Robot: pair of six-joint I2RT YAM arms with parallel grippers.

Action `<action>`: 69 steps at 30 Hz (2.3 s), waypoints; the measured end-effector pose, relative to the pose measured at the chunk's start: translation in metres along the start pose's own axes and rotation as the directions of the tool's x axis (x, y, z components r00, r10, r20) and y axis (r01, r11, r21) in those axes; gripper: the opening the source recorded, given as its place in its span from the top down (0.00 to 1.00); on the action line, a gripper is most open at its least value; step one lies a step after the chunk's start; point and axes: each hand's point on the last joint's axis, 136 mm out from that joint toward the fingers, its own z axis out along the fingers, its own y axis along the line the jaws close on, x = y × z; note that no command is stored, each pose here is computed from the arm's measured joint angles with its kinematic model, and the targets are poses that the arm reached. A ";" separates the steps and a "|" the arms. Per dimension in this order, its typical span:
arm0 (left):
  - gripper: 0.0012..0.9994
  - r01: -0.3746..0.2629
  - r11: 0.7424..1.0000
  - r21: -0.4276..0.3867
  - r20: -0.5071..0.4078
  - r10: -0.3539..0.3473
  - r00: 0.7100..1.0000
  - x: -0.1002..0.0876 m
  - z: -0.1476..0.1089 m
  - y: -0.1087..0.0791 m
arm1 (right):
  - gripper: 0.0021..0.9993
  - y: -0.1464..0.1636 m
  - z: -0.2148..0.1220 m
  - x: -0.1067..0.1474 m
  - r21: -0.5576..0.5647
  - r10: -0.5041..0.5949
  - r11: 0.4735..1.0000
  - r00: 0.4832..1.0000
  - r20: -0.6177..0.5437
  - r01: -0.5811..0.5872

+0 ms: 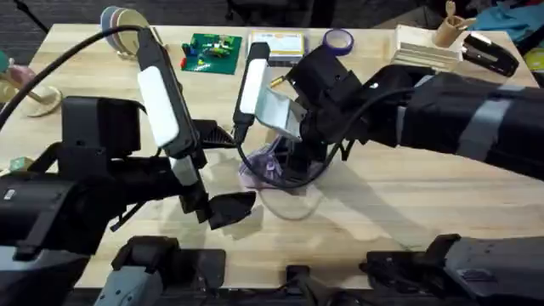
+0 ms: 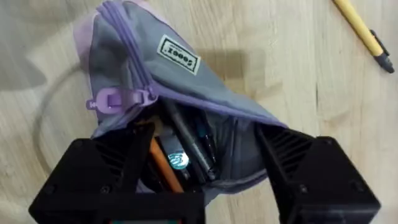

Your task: Unzip the bag, pick up the pens from the table one at a time and place them inside, then zip the bag closed.

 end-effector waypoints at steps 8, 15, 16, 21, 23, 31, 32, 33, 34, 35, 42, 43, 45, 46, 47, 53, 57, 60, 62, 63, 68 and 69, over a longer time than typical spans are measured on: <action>0.01 0.000 1.000 0.000 0.000 0.000 1.000 0.000 0.000 0.000 | 0.00 0.004 -0.009 0.001 -0.007 0.005 1.000 1.000 0.002 -0.005; 0.01 0.000 1.000 0.000 0.000 0.000 1.000 0.000 0.000 0.000 | 0.00 -0.005 -0.057 -0.021 0.062 0.032 0.997 0.990 0.138 -0.041; 0.01 0.000 1.000 0.000 0.000 0.000 1.000 0.000 0.000 0.000 | 0.00 -0.007 -0.067 -0.026 0.077 0.038 0.996 0.985 0.166 -0.052; 0.01 0.000 1.000 0.000 0.000 0.000 1.000 0.000 0.000 0.000 | 0.00 -0.016 -0.114 -0.044 0.128 0.107 0.980 0.941 0.320 -0.155; 0.01 0.000 1.000 0.000 0.000 0.000 1.000 0.000 0.000 0.000 | 0.00 -0.022 -0.131 -0.050 0.135 0.154 0.966 0.910 0.385 -0.221; 0.01 0.000 1.000 0.000 0.000 0.000 1.000 0.000 0.000 0.000 | 0.00 -0.063 -0.161 -0.050 0.088 0.395 0.853 0.747 0.535 -0.514; 0.01 0.000 1.000 0.000 0.000 0.000 1.000 0.000 0.000 0.000 | 0.00 -0.067 -0.160 -0.048 0.075 0.432 0.832 0.726 0.535 -0.550; 0.01 0.000 1.000 0.000 0.000 0.000 1.000 0.000 0.000 0.000 | 0.00 -0.070 -0.159 -0.045 0.060 0.466 0.811 0.706 0.533 -0.582; 0.01 0.000 1.000 0.000 0.000 0.000 1.000 0.000 0.000 0.000 | 0.00 -0.074 -0.158 -0.043 0.046 0.502 0.788 0.683 0.530 -0.614; 0.01 0.000 1.000 0.000 0.000 0.000 1.000 0.000 0.000 0.000 | 0.00 -0.078 -0.156 -0.042 0.032 0.533 0.765 0.661 0.528 -0.643; 0.01 0.000 1.000 0.000 0.000 0.000 1.000 0.000 0.000 0.000 | 0.00 -0.084 -0.145 -0.034 -0.029 0.659 0.664 0.566 0.496 -0.747; 0.01 0.000 1.000 0.000 0.000 0.000 1.000 0.000 0.000 0.000 | 0.00 -0.082 -0.144 -0.032 -0.038 0.677 0.650 0.556 0.483 -0.759; 0.01 0.000 1.000 0.000 0.000 0.000 1.000 0.000 0.000 0.000 | 0.00 -0.078 -0.141 -0.028 -0.054 0.712 0.620 0.531 0.460 -0.783; 0.01 0.000 1.000 0.000 0.000 0.000 1.000 0.000 0.000 0.000 | 0.00 -0.078 -0.140 -0.027 -0.065 0.729 0.602 0.514 0.453 -0.796; 0.01 0.000 1.000 0.000 0.000 0.000 1.000 0.000 0.000 0.000 | 0.00 -0.077 -0.140 -0.027 -0.072 0.739 0.589 0.500 0.452 -0.805; 0.01 0.000 1.000 0.000 0.000 0.000 1.000 0.000 0.000 0.000 | 0.00 -0.074 -0.137 -0.023 -0.093 0.781 0.540 0.458 0.425 -0.836; 0.01 0.000 1.000 0.000 0.000 0.000 1.000 0.000 0.000 0.000 | 0.00 -0.077 -0.132 -0.025 -0.112 0.807 0.502 0.418 0.417 -0.858; 0.01 0.000 1.000 0.000 0.000 0.000 1.000 0.000 0.000 0.000 | 0.00 -0.078 -0.120 -0.024 -0.116 0.834 0.469 0.395 0.384 -0.876; 0.01 0.000 1.000 0.000 0.000 0.000 1.000 0.000 0.000 0.000 | 0.00 -0.081 -0.110 -0.025 -0.115 0.851 0.448 0.384 0.360 -0.887; 0.01 0.000 1.000 0.000 0.000 0.000 1.000 0.000 0.000 0.000 | 0.00 -0.083 -0.106 -0.027 -0.113 0.857 0.440 0.379 0.349 -0.891; 0.01 0.000 1.000 0.000 0.000 0.000 1.000 0.000 0.000 0.000 | 0.00 -0.103 -0.092 -0.046 -0.102 0.877 0.417 0.370 0.305 -0.903; 0.01 0.000 1.000 0.000 0.000 0.000 1.000 0.000 0.000 0.000 | 0.00 -0.108 -0.090 -0.050 -0.097 0.879 0.415 0.371 0.300 -0.905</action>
